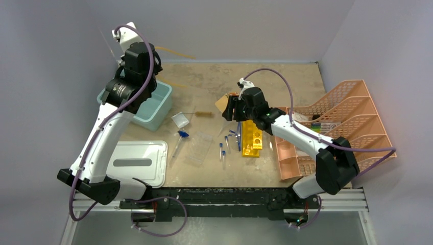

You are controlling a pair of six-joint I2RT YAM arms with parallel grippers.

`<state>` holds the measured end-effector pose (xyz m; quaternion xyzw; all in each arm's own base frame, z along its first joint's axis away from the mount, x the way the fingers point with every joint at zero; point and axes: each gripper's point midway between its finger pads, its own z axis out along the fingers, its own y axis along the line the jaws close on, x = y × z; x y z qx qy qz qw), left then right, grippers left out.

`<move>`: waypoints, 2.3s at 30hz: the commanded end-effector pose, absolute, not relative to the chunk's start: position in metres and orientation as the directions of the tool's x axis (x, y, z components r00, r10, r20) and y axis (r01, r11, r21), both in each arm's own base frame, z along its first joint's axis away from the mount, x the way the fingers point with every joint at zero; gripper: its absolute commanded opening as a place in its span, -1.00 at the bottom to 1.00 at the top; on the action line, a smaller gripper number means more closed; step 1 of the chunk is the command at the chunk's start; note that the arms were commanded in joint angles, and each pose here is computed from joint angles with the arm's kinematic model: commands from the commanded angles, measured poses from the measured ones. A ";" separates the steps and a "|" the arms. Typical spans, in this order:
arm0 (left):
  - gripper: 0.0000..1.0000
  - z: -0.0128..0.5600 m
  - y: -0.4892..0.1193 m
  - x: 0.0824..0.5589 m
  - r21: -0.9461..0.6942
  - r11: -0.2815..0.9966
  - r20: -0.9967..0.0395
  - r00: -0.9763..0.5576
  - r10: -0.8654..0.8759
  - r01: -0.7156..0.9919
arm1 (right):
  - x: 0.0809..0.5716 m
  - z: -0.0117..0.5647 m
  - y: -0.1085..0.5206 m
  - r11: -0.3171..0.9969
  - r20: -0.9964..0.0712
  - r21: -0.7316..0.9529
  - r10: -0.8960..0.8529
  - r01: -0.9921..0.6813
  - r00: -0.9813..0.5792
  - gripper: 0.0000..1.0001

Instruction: Organize the chemistry lab equipment

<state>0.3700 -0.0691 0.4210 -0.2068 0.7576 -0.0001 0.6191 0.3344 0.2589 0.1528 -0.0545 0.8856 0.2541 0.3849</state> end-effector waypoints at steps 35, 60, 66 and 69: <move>-1.00 0.326 0.055 0.355 0.088 0.772 -0.910 -0.366 -0.195 -0.629 | 0.337 0.169 0.260 0.855 -0.726 0.426 0.128 -0.297 -0.675 0.19; -1.00 0.198 0.092 0.433 -0.079 0.746 -0.813 -0.390 -0.432 -0.661 | 0.345 0.166 0.258 0.869 -0.742 0.398 0.117 -0.294 -0.661 0.20; -1.00 0.185 0.112 0.441 -0.114 0.622 -0.840 -0.259 -0.477 -0.775 | 0.346 0.168 0.257 0.872 -0.748 0.393 0.117 -0.293 -0.653 0.20; -1.00 0.179 0.123 0.437 -0.126 0.532 -0.851 -0.184 -0.491 -0.837 | 0.344 0.167 0.255 0.873 -0.751 0.387 0.113 -0.295 -0.651 0.20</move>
